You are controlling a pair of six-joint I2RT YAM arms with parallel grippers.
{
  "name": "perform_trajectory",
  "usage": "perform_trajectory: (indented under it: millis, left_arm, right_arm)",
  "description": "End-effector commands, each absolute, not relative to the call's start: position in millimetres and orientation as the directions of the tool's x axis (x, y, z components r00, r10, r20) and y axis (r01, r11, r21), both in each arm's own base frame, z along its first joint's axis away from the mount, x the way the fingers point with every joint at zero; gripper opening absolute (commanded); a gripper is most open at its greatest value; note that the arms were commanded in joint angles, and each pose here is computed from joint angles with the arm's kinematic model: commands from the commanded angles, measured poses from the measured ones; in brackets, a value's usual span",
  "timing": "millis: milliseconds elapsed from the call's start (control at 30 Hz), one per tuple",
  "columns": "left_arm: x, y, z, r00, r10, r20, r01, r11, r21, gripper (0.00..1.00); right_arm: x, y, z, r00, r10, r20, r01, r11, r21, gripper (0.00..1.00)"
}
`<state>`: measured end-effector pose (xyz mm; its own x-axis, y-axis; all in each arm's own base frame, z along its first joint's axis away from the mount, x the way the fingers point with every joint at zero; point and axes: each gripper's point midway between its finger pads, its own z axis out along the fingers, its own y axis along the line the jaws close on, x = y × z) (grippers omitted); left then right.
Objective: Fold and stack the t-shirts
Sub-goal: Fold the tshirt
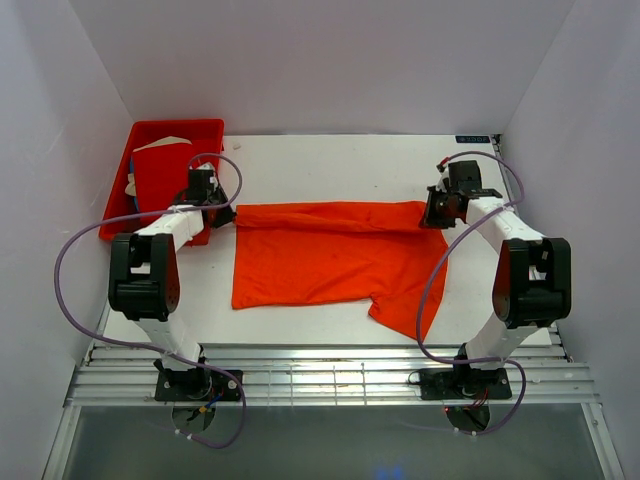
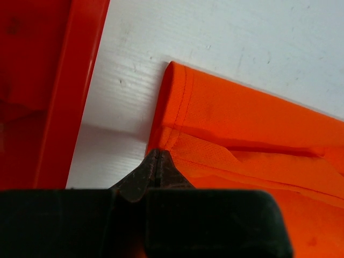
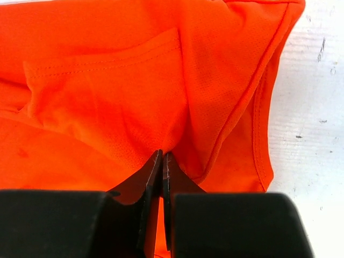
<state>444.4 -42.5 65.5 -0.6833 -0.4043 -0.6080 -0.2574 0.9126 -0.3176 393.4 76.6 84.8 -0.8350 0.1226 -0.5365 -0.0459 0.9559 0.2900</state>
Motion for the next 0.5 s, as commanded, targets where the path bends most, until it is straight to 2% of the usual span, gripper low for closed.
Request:
perform_trajectory:
  millis: [0, 367, 467]
  left_arm:
    - [430, -40, 83, -0.68, -0.38, -0.628, -0.244, 0.924, -0.295, 0.0]
    - [398, -70, 64, -0.777, -0.274, -0.567, -0.162, 0.957, -0.24, 0.01]
    - [396, -70, 58, -0.787, -0.257, -0.561, -0.173, 0.964, -0.2, 0.18]
  right_arm:
    - [384, 69, 91, -0.834, 0.11, -0.541, -0.034, 0.968, 0.25, 0.08]
    - [362, 50, 77, -0.87, 0.11, -0.48, 0.037, 0.986, 0.16, 0.08]
    - [357, 48, 72, -0.88, 0.109, -0.463, 0.045, 0.988, 0.148, 0.08]
